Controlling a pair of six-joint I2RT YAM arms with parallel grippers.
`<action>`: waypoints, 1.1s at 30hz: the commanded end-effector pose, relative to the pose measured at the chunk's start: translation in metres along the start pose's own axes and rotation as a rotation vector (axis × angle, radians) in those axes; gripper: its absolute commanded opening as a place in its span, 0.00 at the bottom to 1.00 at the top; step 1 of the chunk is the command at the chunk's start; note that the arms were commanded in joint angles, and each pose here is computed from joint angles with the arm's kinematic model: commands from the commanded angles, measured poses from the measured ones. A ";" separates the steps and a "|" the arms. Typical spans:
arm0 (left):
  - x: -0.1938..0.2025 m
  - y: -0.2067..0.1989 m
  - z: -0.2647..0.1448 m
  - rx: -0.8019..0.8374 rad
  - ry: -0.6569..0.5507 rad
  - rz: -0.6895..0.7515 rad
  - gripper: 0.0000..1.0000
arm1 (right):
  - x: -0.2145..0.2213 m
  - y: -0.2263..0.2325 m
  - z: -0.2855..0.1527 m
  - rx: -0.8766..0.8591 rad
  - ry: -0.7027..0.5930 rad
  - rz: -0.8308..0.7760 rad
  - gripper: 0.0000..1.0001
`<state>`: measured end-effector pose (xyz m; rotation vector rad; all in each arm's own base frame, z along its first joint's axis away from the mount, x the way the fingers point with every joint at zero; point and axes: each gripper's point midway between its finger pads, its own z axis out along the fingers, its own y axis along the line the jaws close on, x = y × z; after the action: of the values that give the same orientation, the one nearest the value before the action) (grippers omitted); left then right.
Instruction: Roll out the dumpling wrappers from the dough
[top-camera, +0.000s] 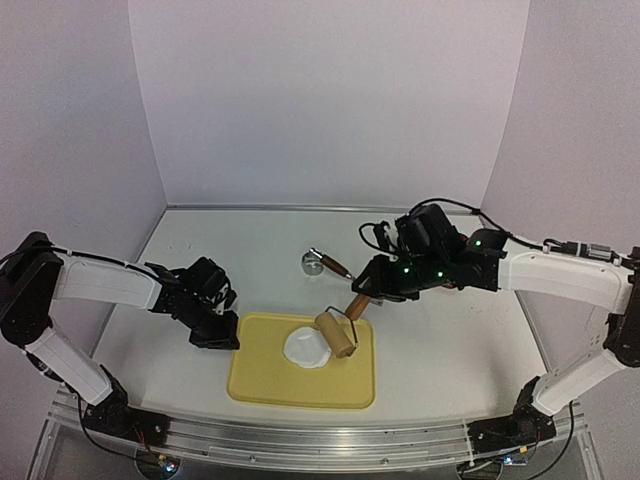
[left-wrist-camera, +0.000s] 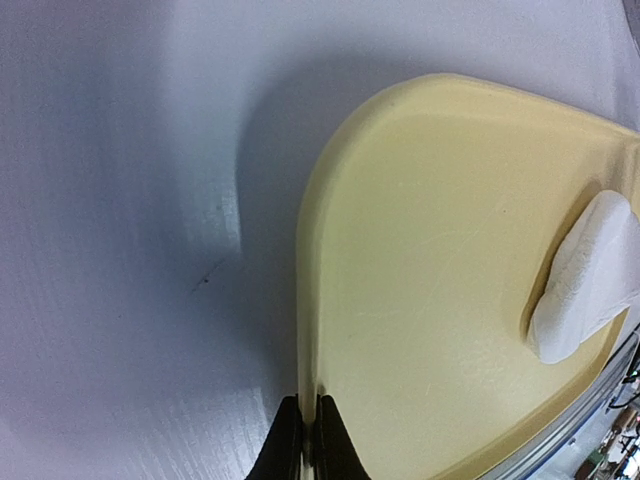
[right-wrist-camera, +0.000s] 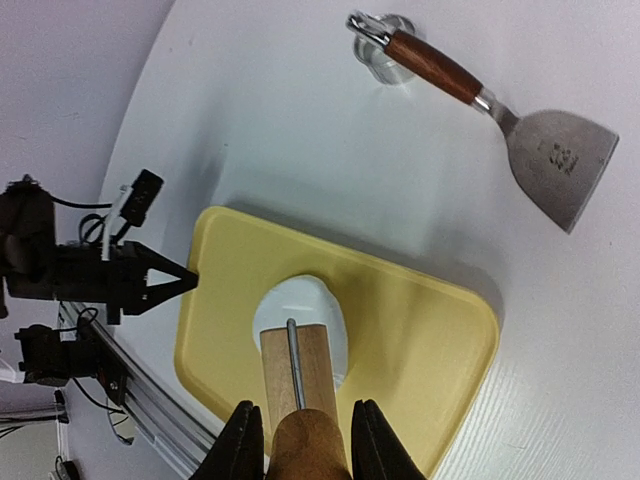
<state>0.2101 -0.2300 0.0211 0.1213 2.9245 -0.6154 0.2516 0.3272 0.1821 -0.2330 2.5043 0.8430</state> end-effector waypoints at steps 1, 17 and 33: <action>-0.017 -0.028 -0.001 0.060 -0.035 0.076 0.00 | -0.025 0.034 0.001 -0.196 -0.087 0.035 0.00; -0.007 -0.024 0.012 0.026 0.008 0.094 0.00 | 0.003 0.007 0.064 -0.131 0.035 -0.001 0.00; -0.004 -0.023 0.017 0.043 0.008 0.090 0.00 | 0.074 -0.069 0.126 0.062 0.229 -0.008 0.00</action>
<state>0.2084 -0.2414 0.0101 0.1845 2.9664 -0.5792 0.2721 0.3765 0.1049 -0.3165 2.5433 1.0445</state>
